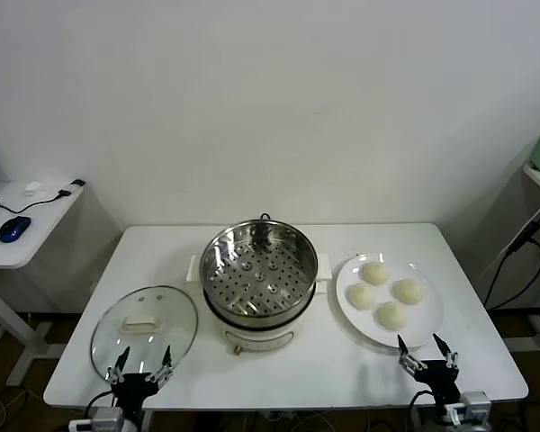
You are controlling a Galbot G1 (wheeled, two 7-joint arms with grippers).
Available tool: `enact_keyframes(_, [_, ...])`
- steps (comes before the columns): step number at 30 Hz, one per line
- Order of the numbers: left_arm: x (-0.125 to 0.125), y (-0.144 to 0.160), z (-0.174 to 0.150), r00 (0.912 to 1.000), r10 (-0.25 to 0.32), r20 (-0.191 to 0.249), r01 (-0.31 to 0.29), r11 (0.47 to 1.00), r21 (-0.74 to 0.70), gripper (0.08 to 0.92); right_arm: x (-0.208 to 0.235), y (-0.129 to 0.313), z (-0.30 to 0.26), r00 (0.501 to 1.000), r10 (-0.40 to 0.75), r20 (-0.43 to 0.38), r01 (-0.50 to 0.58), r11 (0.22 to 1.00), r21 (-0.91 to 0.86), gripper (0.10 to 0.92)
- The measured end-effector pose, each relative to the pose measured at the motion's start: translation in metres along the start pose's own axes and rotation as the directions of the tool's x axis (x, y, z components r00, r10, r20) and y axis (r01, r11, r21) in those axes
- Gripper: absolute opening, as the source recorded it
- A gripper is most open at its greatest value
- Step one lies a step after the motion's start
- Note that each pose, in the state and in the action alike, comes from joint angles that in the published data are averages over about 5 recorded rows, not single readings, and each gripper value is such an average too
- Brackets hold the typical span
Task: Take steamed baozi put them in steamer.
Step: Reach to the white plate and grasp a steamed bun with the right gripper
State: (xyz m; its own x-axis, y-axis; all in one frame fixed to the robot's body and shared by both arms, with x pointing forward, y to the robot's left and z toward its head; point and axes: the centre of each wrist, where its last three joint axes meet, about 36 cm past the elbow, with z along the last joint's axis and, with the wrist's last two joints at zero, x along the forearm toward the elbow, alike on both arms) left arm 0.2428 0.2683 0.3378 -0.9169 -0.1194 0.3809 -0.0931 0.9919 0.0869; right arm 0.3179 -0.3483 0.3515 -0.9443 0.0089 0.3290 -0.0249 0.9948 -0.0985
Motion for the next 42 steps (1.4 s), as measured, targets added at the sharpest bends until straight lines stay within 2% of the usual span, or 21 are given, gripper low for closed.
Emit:
enact_keyframes(6, [0.000,-0.002,-0.001,0.9999,0.010,0.007,-0.010,1.000,0.003,0.823,-0.051,-0.024,-0.051,0.998,-0.048,0.027,0.045,0.994,0.104,0.823])
enact_keyframes(12, [-0.001,-0.003,-0.003,0.9996,0.017,0.024,-0.017,1.000,0.001,0.823,-0.112,-0.045,-0.125,0.978,-0.210,0.012,0.196,0.927,0.319,0.823])
enact_keyframes(15, [-0.002,-0.003,-0.004,0.9995,0.018,0.027,-0.018,1.000,0.001,0.823,-0.140,-0.053,-0.158,0.945,-0.324,-0.051,0.310,0.835,0.455,0.823])
enact_keyframes(17, [-0.003,-0.003,-0.004,0.9995,0.018,0.028,-0.018,1.000,0.000,0.823,-0.157,-0.058,-0.178,0.911,-0.396,-0.116,0.393,0.746,0.537,0.823])
enact_keyframes(23, [-0.004,-0.003,-0.002,0.9994,0.016,0.031,-0.016,1.000,0.000,0.823,-0.201,-0.080,-0.231,0.766,-0.518,-0.380,0.614,0.416,0.670,0.823])
enact_keyframes(27, [-0.006,-0.003,-0.001,0.9994,0.014,0.033,-0.015,1.000,0.003,0.823,-0.227,-0.090,-0.266,0.660,-0.498,-0.562,0.723,0.217,0.656,0.823])
enact_keyframes(31, [-0.008,-0.005,-0.001,0.9993,0.015,0.036,-0.015,1.000,0.010,0.823,-0.249,-0.091,-0.287,0.567,-0.425,-0.705,0.800,0.083,0.594,0.823])
enact_keyframes(36, [-0.009,-0.007,-0.001,0.9991,0.014,0.040,-0.015,1.000,0.017,0.823,-0.273,-0.087,-0.299,0.497,-0.329,-0.803,0.852,0.006,0.524,0.823])
enact_keyframes(42, [-0.009,-0.009,0.003,0.9994,0.007,0.034,-0.008,1.000,0.025,0.823,-0.299,-0.077,-0.296,0.465,-0.261,-0.846,0.876,-0.005,0.482,0.823])
